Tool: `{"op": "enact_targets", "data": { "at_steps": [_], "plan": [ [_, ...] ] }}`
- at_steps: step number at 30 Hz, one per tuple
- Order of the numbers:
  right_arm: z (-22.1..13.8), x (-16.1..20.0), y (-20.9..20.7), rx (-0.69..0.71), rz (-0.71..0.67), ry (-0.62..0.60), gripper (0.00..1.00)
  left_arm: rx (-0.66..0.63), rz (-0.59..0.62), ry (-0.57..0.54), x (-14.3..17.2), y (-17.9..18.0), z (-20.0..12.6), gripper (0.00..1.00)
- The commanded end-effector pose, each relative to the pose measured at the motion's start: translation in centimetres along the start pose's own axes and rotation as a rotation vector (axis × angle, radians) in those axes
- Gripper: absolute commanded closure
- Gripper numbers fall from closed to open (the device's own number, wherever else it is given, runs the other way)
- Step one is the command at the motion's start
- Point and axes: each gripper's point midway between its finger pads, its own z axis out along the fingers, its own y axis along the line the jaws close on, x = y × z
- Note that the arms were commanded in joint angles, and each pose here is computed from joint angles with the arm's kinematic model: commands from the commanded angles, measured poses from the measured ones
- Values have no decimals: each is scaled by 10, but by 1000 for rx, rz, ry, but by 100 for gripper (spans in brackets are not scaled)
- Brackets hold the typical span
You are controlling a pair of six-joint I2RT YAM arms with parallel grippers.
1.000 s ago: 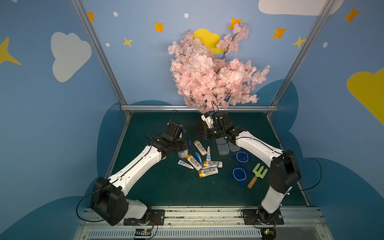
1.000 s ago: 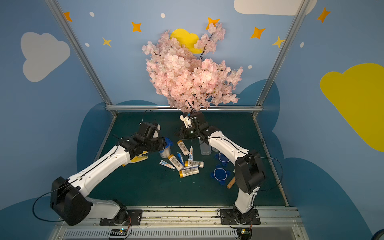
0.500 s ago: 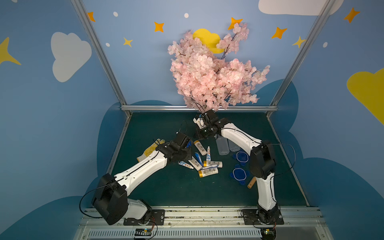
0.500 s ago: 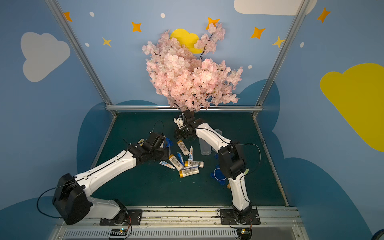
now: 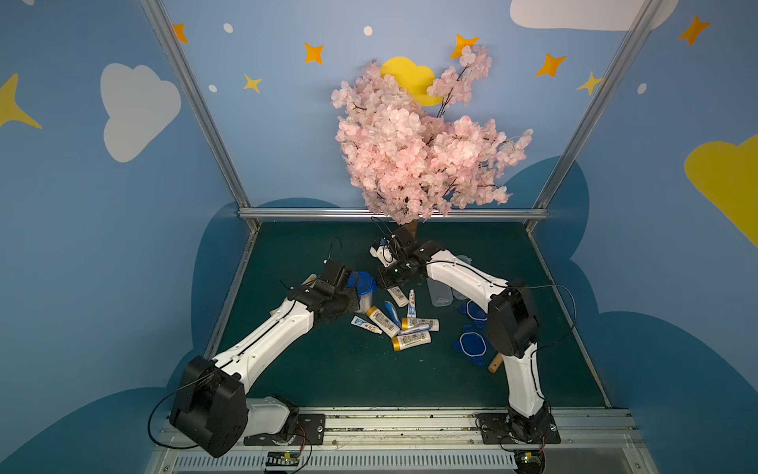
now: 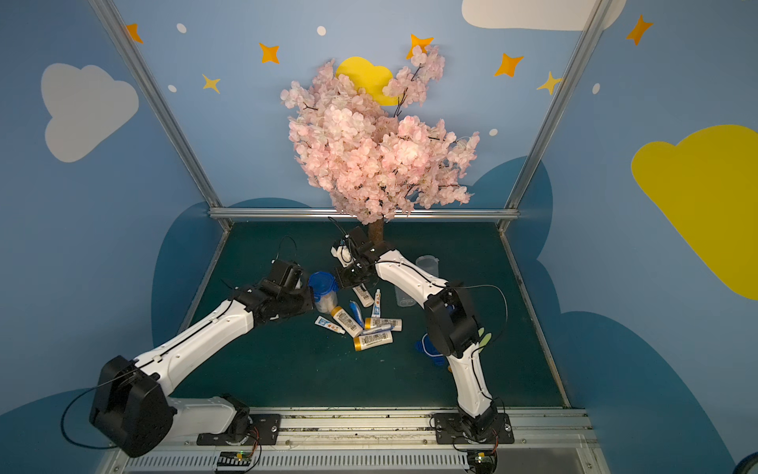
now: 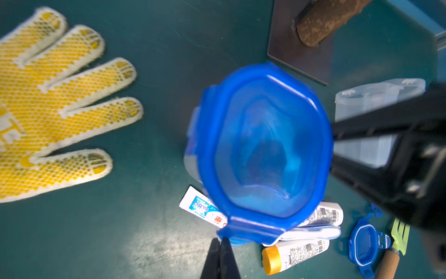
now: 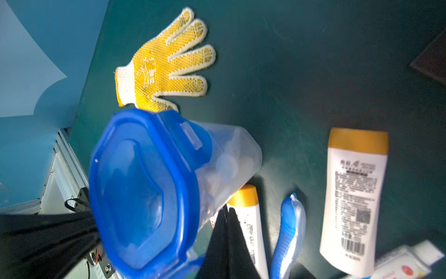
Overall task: Take out toiletry kits
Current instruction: Adjust the container at the center of the board.
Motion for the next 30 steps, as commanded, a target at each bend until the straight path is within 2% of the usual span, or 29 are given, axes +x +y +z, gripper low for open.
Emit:
{"op": "enact_targets", "data": {
  "at_steps": [1,8,16,23,30],
  "plan": [
    [-20,3,27,-42,-37,-33,100,-39,-19,-10,0,19,-8,98],
    [-19,21,53,-84,-54,-22,100,-65,-62,-60,-11,42,-26,98],
    [-9,36,78,-120,-71,7,100,-14,-57,-116,-33,30,-43,98],
    [-6,37,69,-97,-59,9,100,99,-34,-41,-23,-1,-18,98],
    [-13,30,50,-97,-13,-1,100,98,12,74,0,-23,21,98]
  ]
}}
